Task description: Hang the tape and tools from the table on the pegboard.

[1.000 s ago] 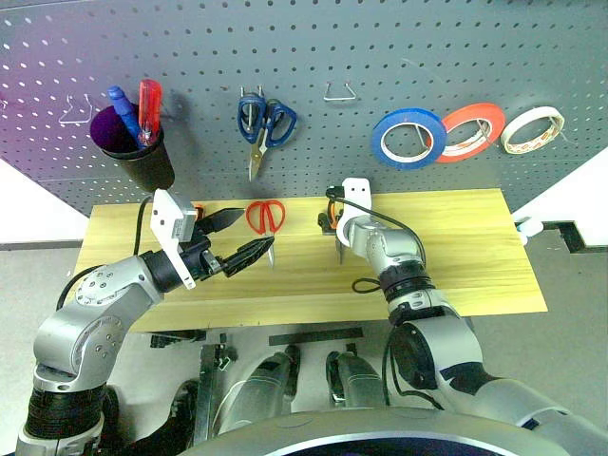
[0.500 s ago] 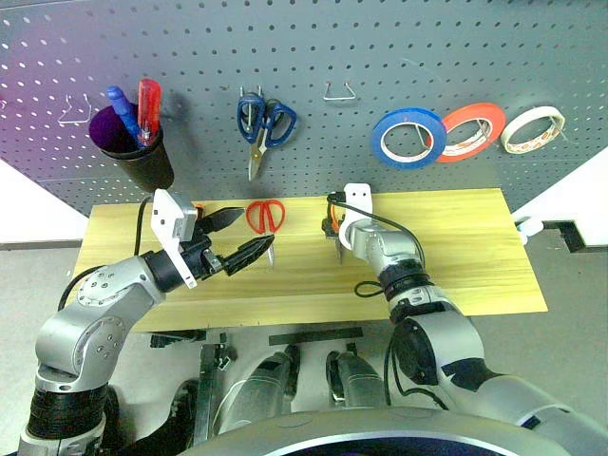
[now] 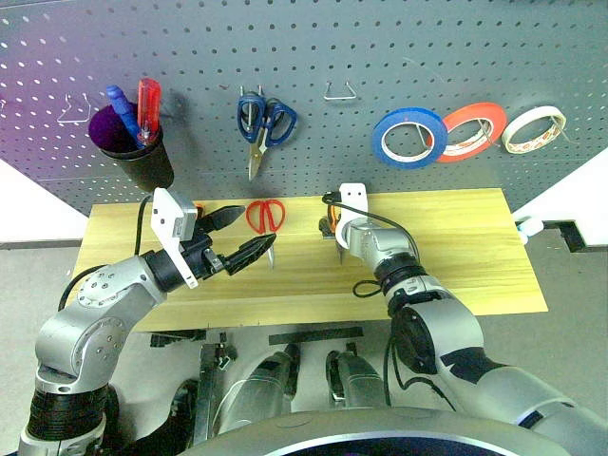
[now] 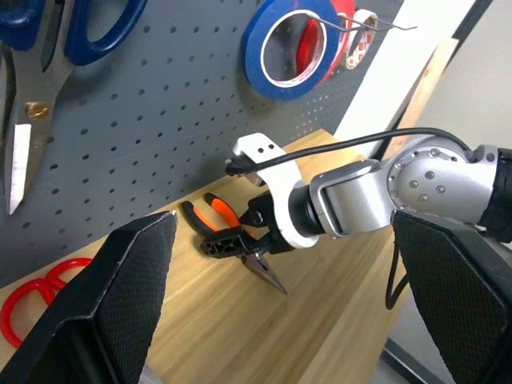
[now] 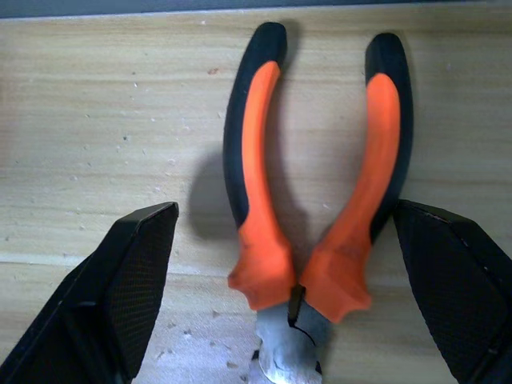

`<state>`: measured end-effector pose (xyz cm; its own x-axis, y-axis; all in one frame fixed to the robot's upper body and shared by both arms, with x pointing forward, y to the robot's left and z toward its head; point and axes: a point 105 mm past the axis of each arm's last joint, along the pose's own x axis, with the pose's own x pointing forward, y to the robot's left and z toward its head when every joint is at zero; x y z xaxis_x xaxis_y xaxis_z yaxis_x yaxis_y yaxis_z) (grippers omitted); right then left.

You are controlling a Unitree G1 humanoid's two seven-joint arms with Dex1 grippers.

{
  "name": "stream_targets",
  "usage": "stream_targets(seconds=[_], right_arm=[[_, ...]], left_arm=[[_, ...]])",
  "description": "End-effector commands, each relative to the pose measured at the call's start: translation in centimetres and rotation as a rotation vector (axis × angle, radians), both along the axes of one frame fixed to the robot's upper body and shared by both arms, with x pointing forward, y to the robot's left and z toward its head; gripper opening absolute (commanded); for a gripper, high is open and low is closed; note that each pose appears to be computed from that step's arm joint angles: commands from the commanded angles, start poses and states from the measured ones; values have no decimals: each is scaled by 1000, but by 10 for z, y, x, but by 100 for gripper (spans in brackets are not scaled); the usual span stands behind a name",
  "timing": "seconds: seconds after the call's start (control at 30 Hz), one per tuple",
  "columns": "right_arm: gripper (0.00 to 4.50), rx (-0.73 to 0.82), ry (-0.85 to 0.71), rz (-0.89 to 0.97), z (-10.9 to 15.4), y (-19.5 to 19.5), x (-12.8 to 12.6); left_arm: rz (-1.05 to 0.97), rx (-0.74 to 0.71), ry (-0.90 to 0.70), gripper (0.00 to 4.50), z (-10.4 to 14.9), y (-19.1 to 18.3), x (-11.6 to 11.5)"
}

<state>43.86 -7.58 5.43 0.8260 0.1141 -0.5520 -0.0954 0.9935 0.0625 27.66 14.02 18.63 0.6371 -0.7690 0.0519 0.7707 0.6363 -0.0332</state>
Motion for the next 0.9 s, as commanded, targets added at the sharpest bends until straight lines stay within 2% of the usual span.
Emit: stream_targets(seconds=[0.03, 0.13, 0.3, 0.4, 0.9], right_arm=[[446, -6, -35, 4, 9, 0, 5], [446, -6, -34, -8, 7, -4, 6], [286, -6, -38, -14, 8, -5, 7], [211, -2, -38, -11, 7, -5, 7], [210, 18, -33, 43, 7, -4, 6]], left_arm=[[-19, -4, -33, 450, 7, -5, -7], [-16, -4, -33, 450, 7, -5, -7], [-14, -7, -28, 450, 6, -6, -9], [-14, -5, -31, 450, 7, -6, -9], [-15, -8, -28, 450, 6, -6, -8]])
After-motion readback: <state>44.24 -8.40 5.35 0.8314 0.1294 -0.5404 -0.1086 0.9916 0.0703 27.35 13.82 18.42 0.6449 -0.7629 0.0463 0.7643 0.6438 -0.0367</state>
